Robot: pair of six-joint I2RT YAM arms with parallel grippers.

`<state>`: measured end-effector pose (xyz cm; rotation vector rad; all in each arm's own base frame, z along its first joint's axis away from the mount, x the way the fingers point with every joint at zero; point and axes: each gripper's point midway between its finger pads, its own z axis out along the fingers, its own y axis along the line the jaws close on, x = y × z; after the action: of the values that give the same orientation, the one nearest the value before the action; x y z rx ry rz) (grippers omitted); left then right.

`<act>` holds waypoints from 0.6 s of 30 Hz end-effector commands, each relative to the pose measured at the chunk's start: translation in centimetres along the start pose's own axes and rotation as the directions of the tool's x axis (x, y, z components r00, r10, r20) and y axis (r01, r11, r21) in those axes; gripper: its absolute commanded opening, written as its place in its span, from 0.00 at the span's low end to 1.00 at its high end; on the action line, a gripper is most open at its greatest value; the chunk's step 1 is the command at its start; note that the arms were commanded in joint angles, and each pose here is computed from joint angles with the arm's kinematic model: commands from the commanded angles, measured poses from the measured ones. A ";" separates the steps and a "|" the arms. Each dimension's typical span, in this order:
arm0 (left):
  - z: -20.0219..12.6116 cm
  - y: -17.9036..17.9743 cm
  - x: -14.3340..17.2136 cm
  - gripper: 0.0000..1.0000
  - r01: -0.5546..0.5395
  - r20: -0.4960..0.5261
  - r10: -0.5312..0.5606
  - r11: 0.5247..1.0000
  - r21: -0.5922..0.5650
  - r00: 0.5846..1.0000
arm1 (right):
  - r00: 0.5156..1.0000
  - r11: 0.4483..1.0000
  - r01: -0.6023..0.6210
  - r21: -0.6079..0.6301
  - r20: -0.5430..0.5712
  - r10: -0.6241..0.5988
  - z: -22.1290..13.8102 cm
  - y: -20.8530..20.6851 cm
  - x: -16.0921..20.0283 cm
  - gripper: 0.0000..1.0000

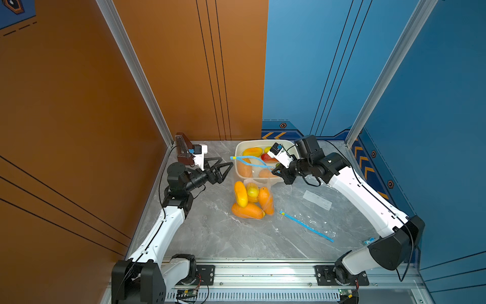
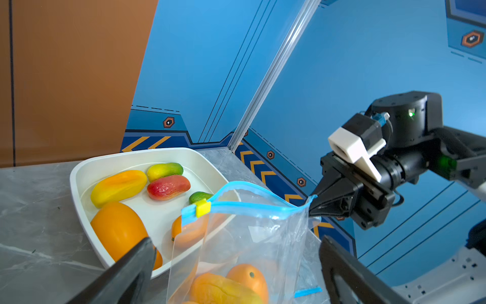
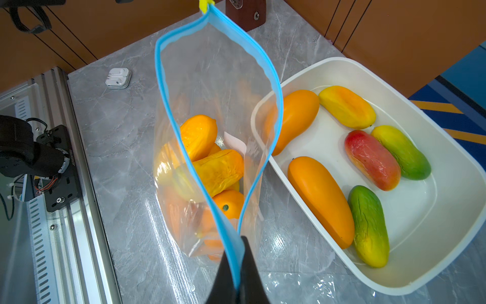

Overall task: Place the mango in a zip-top bag and seal the zipper
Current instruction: Adjust the zipper food storage bag at the center of the board.

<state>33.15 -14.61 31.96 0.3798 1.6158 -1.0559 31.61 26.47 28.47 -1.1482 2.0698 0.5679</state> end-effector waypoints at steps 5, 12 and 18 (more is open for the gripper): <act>1.8 -0.5 1.9 0.71 -0.099 -0.102 0.124 0.972 0.215 0.987 | 0.997 0.999 0.040 -0.029 0.063 -0.038 -1.6 0.4 -0.3 0.00; 3.3 0.2 1.7 0.72 -0.147 -0.116 0.188 0.945 0.291 0.975 | 0.996 0.998 0.052 -0.042 0.078 -0.049 -1.7 0.3 -0.4 0.00; 4.8 0.9 1.8 0.72 -0.126 -0.144 0.192 0.918 0.376 0.971 | 0.996 0.998 0.049 -0.037 0.078 -0.046 -1.9 0.2 -0.4 0.00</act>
<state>36.74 -17.65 29.39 0.7525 1.5756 -1.1896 31.20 25.64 28.74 -1.1672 2.0315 0.6151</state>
